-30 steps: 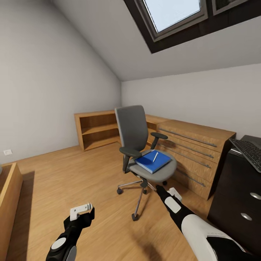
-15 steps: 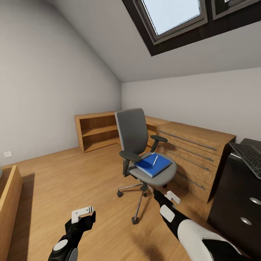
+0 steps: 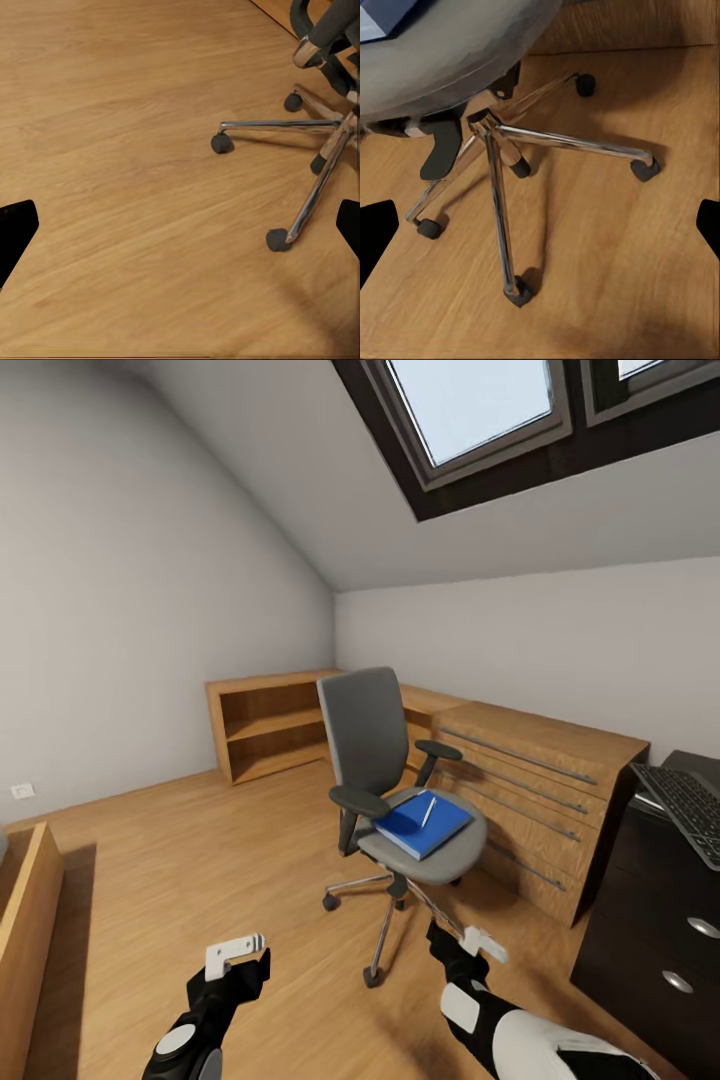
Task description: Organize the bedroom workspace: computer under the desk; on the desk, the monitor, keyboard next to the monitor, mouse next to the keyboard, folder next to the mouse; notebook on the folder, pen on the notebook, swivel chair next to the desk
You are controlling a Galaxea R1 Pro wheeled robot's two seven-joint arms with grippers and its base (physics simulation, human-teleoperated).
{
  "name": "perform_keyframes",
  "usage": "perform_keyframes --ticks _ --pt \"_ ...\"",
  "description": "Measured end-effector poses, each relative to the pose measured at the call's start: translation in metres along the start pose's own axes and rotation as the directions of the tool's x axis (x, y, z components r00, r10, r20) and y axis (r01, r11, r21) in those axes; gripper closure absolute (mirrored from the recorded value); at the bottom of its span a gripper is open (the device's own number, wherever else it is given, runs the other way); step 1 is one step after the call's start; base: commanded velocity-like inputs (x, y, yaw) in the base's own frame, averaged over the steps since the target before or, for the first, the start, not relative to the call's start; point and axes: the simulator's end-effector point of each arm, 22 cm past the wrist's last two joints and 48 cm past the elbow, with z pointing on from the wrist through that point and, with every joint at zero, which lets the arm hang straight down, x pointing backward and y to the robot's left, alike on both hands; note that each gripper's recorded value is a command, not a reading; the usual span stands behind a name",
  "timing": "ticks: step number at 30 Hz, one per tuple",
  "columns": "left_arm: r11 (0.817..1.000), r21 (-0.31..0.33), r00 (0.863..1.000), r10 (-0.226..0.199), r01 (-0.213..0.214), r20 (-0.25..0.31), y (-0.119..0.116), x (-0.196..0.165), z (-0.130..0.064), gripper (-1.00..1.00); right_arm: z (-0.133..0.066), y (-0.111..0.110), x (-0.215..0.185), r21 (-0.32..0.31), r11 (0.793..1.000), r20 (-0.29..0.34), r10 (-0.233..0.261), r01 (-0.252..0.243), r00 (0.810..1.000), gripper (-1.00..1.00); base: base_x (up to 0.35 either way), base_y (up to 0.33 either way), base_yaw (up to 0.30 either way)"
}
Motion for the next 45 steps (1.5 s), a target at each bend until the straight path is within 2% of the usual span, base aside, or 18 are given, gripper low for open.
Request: perform_keyframes --ticks 6,11,14,17,23,24,26,29,30,31,45 --pt "1.0 -0.001 0.999 0.015 -0.015 -0.05 -0.002 0.011 0.001 -1.0 -0.018 -0.014 0.02 -0.004 0.997 -0.012 -0.082 0.082 0.997 -1.0 0.0 0.0 0.0" --pt "1.0 -0.009 0.994 0.028 -0.029 -0.109 -0.001 0.03 0.002 -1.0 -0.035 -0.025 0.03 -0.011 0.989 0.021 -0.144 0.144 0.989 -1.0 0.0 0.0 0.0" --pt "0.999 -0.02 0.989 0.033 -0.036 -0.141 0.003 0.048 0.004 -1.0 -0.045 -0.03 0.031 -0.01 0.987 0.04 -0.161 0.162 0.986 -1.0 0.0 0.0 0.0" --pt "0.999 -0.029 0.992 0.028 -0.032 -0.127 0.006 0.051 0.005 -1.0 -0.054 -0.035 0.032 -0.006 0.985 0.056 -0.17 0.171 0.984 -1.0 0.0 0.0 0.0" --pt "0.998 -0.062 0.998 0.013 -0.016 -0.055 0.02 0.069 0.002 -1.0 -0.069 -0.043 0.033 0.004 0.984 0.07 -0.18 0.18 0.981 -1.0 0.0 0.0 0.0" --pt "0.997 -0.078 0.999 0.019 -0.022 -0.044 0.028 0.088 0.0 -1.0 -0.072 -0.046 0.033 0.005 0.983 0.071 -0.182 0.182 0.981 -1.0 0.0 0.0 0.0" --pt "0.996 -0.09 0.999 0.024 -0.028 -0.045 0.034 0.102 -0.004 -1.0 -0.074 -0.046 0.032 0.005 0.983 0.07 -0.185 0.185 0.98 -1.0 0.0 0.0 0.0" --pt "0.992 -0.116 0.997 0.032 -0.04 -0.069 0.047 0.135 -0.015 -1.0 -0.078 -0.044 0.03 0.001 0.981 0.067 -0.195 0.195 0.979 -1.0 0.0 0.0 0.0" --pt "0.991 -0.125 0.996 0.036 -0.045 -0.08 0.053 0.148 -0.02 -1.0 -0.08 -0.042 0.029 -0.006 0.979 0.067 -0.204 0.205 0.977 -1.0 0.0 0.0 0.0" --pt "0.989 -0.138 0.996 0.039 -0.049 -0.079 0.059 0.167 -0.03 -1.0 -0.081 -0.038 0.03 -0.028 0.971 0.067 -0.237 0.239 0.969 -1.0 0.0 0.0 0.0" --pt "0.989 -0.143 0.996 0.037 -0.049 -0.084 0.057 0.145 -0.042 -1.0 -0.089 -0.03 0.005 -0.026 0.968 0.062 -0.248 0.25 0.967 -1.0 -0.071 0.0 -0.24"
